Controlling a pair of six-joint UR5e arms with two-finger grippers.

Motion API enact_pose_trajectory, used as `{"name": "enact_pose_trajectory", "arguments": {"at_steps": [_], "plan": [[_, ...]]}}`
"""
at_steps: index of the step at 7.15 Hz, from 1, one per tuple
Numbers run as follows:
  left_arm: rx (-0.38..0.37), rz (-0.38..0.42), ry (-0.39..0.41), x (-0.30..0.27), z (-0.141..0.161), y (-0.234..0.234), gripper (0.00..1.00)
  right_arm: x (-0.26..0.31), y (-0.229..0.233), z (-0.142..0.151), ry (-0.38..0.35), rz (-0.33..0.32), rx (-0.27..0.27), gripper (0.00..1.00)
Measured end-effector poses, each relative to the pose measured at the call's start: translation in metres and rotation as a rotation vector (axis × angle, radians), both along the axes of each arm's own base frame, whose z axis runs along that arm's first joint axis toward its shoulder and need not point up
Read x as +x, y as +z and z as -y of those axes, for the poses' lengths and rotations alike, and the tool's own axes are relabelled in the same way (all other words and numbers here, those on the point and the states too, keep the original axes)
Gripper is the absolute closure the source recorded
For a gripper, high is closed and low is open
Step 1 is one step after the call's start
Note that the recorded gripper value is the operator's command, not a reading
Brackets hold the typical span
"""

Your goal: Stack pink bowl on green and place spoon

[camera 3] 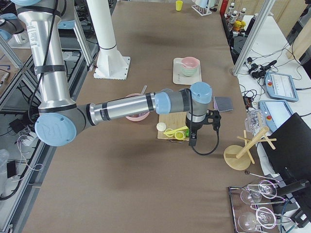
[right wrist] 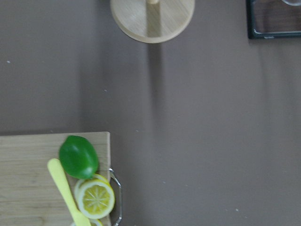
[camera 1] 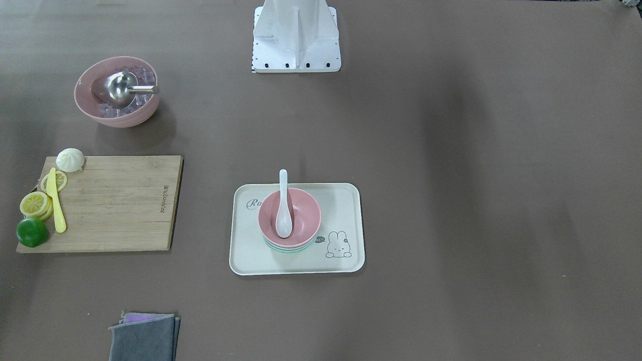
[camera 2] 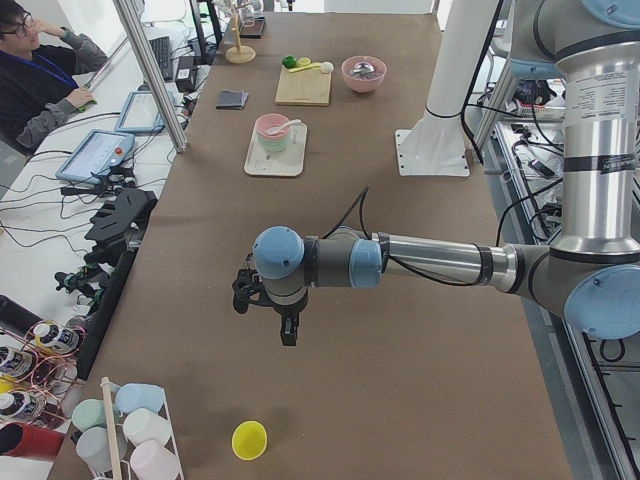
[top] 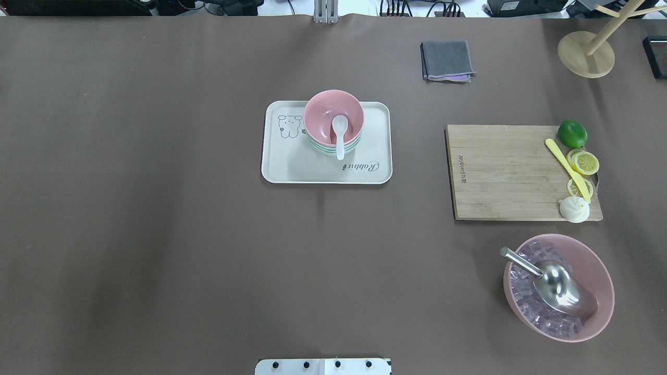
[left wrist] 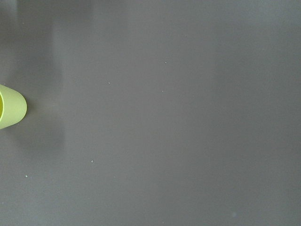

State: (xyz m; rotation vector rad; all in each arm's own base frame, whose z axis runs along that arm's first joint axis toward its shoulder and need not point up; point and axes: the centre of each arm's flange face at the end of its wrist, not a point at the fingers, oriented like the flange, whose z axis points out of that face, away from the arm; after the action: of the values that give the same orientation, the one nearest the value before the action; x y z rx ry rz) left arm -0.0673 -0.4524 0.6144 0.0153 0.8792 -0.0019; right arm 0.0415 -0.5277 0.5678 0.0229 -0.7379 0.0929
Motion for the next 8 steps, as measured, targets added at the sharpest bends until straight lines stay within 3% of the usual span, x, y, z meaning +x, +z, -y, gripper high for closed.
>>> {"name": "enact_pose_trajectory", "arguments": {"at_steps": [2, 4, 6, 8], "plan": [[0.019, 0.003, 0.002, 0.0, 0.004, -0.006, 0.02, 0.024, 0.033, -0.064, 0.019, -0.003, -0.032, 0.0], [0.044, 0.0, -0.001, -0.001, 0.003, -0.018, 0.02, 0.028, 0.042, -0.102, 0.028, -0.001, -0.055, 0.0], [0.066, 0.0, -0.004, -0.003, 0.0, -0.029, 0.02, 0.028, 0.041, -0.109, 0.036, 0.004, -0.061, 0.0], [0.066, 0.001, -0.005, -0.003, 0.0, -0.029, 0.02, 0.025, 0.032, -0.109, 0.033, 0.05, -0.052, 0.0]]}}
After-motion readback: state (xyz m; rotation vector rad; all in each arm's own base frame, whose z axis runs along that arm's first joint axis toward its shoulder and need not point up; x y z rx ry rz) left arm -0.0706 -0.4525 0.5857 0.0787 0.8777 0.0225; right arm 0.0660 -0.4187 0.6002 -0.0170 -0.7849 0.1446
